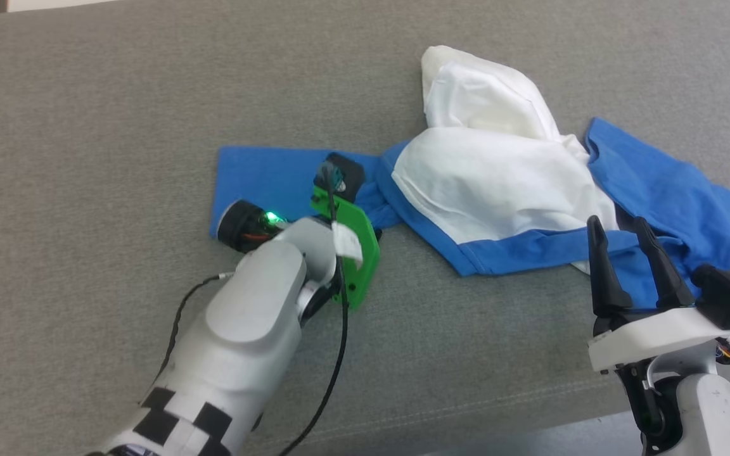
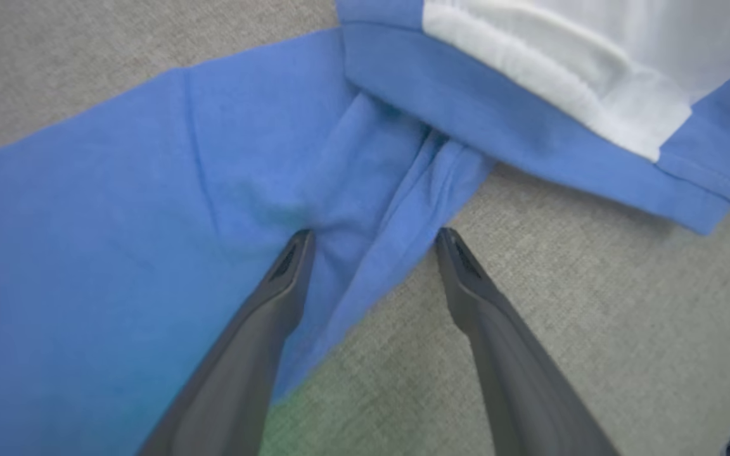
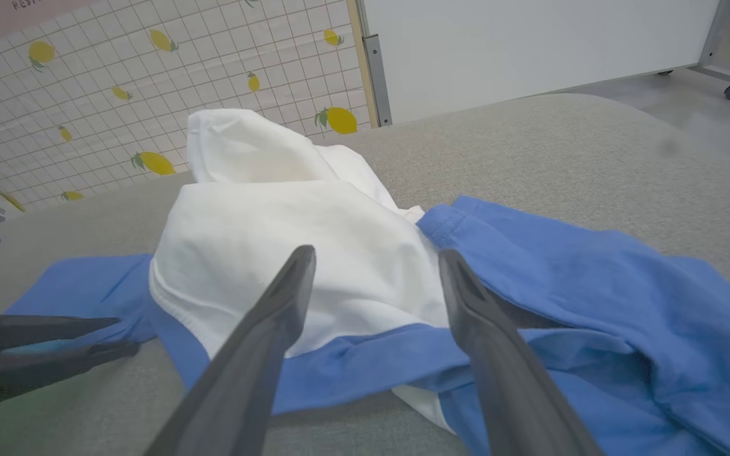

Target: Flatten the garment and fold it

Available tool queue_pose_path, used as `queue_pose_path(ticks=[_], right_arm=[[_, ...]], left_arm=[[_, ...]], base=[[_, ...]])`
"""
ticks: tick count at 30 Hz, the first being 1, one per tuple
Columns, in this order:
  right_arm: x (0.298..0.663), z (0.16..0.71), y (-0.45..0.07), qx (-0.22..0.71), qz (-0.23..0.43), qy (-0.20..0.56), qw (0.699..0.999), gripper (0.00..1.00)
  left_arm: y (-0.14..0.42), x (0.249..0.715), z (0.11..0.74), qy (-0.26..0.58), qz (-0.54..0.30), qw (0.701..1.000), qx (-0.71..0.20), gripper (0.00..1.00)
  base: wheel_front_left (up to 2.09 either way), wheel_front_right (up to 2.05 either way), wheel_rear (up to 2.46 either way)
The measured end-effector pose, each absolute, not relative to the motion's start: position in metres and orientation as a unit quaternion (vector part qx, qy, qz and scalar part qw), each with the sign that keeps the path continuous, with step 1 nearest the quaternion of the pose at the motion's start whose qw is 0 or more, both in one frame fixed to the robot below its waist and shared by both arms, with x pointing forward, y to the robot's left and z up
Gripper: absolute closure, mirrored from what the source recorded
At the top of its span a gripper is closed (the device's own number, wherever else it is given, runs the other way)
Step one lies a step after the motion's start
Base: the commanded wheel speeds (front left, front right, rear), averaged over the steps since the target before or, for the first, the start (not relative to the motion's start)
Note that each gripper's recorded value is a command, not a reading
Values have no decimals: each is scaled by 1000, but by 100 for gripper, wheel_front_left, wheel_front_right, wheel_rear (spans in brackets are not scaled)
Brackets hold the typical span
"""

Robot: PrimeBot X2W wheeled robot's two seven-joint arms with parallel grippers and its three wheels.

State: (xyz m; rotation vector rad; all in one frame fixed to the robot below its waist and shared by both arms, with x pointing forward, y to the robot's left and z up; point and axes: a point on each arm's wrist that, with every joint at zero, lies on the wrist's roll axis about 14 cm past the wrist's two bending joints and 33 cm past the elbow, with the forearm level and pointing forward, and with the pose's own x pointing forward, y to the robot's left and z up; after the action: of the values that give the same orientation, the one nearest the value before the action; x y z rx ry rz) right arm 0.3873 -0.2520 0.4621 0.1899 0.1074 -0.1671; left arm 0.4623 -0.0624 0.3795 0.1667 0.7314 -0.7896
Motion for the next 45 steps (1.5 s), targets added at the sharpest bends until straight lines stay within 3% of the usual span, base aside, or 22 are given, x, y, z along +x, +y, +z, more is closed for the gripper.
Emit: queue_pose_path(ticks=[1,2,11,13,14,24,25,26,27,36,45], right_arm=[[386,461,-253,95,-86,54,990,0],[386,461,-254,98,-88,54,990,0],[386,465,-256,101,-90,45,990,0],[389,468,-252,102,-83,41,990,0],[392,473,-246,103,-72,38,991,0],[400,486,-214,103,-22,36,994,0],[401,487,-211,103,-17,37,994,0],[401,488,-209,103,-13,36,994,0],[401,489,-206,103,-9,36,994,0],[401,498,-191,102,15,30,994,0],[404,507,-191,99,16,18,995,0]], left_arm=[[-63,464,378,358,-371,853,83,85],[-63,468,379,360,-365,855,81,100],[-24,501,418,247,-240,934,-99,100],[5,507,431,207,-195,950,-130,100],[54,506,440,171,-129,966,-148,100],[195,442,432,168,58,972,-154,100],[199,434,431,173,64,969,-162,83],[198,429,431,174,60,969,-167,9],[195,424,433,173,51,968,-175,0],[153,403,470,102,-42,971,-213,0],[81,416,508,46,-158,972,-166,0]], base=[[0,0,0],[0,0,0],[0,0,0],[0,0,0],[0,0,0],[0,0,0],[0,0,0],[0,0,0],[0,0,0],[0,0,0],[0,0,0]])
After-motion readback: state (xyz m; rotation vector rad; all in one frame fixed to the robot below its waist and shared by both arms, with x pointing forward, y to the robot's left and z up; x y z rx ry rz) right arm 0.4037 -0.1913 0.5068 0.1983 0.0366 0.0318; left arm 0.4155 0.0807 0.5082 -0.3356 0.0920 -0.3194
